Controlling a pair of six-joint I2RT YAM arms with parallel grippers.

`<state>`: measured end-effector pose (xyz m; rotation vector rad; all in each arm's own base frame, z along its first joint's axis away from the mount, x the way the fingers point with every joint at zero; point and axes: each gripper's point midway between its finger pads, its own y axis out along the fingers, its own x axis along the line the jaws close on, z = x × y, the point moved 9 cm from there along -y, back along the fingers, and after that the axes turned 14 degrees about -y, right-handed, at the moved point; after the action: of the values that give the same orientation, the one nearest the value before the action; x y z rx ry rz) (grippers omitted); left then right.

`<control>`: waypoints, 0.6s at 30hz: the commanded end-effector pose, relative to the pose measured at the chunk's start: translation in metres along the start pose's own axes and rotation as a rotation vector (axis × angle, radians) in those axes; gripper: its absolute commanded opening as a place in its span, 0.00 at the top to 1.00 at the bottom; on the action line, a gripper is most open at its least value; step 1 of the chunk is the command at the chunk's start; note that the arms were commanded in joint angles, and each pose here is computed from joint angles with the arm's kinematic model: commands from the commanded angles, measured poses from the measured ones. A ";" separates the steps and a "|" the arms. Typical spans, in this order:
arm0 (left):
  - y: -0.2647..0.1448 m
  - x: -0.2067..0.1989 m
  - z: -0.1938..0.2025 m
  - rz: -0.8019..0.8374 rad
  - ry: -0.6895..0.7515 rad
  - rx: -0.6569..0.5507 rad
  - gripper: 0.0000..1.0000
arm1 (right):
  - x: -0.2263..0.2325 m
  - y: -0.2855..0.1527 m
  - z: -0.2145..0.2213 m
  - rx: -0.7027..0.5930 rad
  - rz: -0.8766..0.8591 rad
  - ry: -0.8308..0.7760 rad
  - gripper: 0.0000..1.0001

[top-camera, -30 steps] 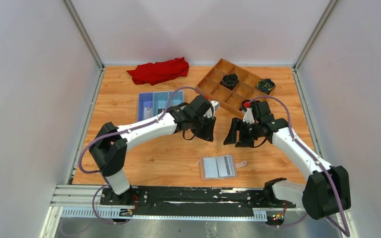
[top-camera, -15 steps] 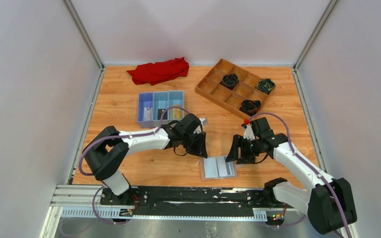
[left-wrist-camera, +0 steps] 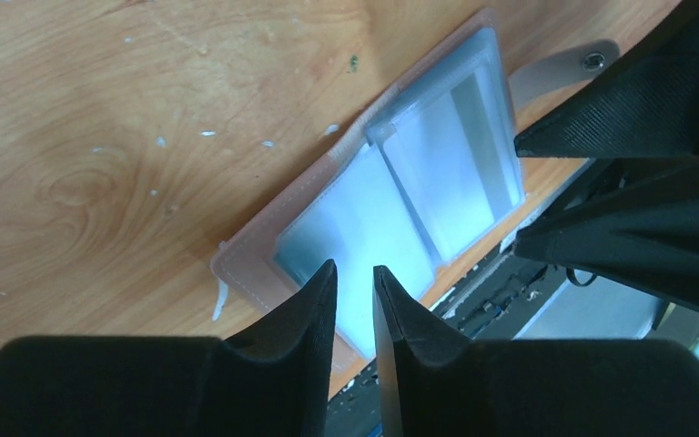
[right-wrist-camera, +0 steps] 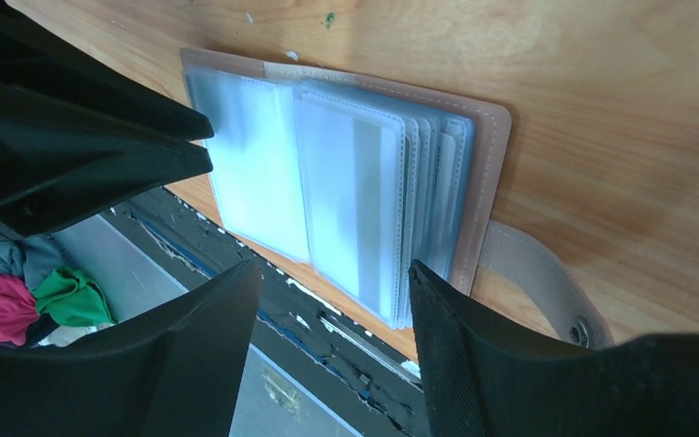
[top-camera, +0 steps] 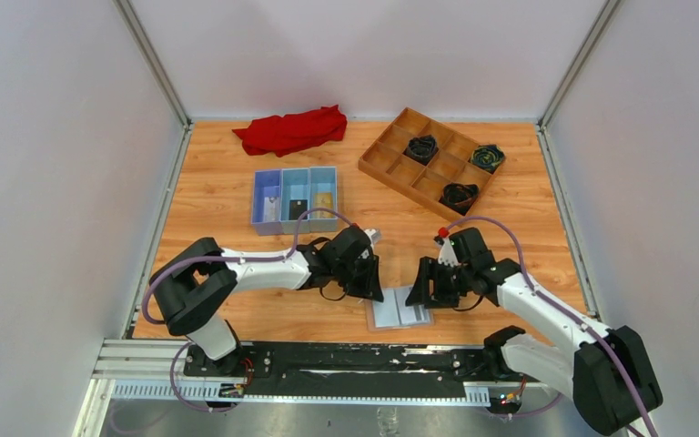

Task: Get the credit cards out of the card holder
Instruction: Remove the credit card from the card holder.

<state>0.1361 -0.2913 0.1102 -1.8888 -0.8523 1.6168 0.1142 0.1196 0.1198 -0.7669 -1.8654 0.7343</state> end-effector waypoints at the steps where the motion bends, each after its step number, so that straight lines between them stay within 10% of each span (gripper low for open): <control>1: 0.006 0.008 0.001 -0.033 -0.030 -0.052 0.75 | 0.002 0.008 0.000 0.002 -0.023 -0.021 0.36; 18: 0.022 0.009 -0.004 -0.052 0.002 -0.020 0.75 | 0.029 -0.001 -0.008 -0.067 -0.228 -0.128 0.37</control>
<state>0.1428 -0.2971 0.0905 -1.8491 -0.9160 1.6242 0.1161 0.1326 0.1307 -0.6717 -1.9831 0.6547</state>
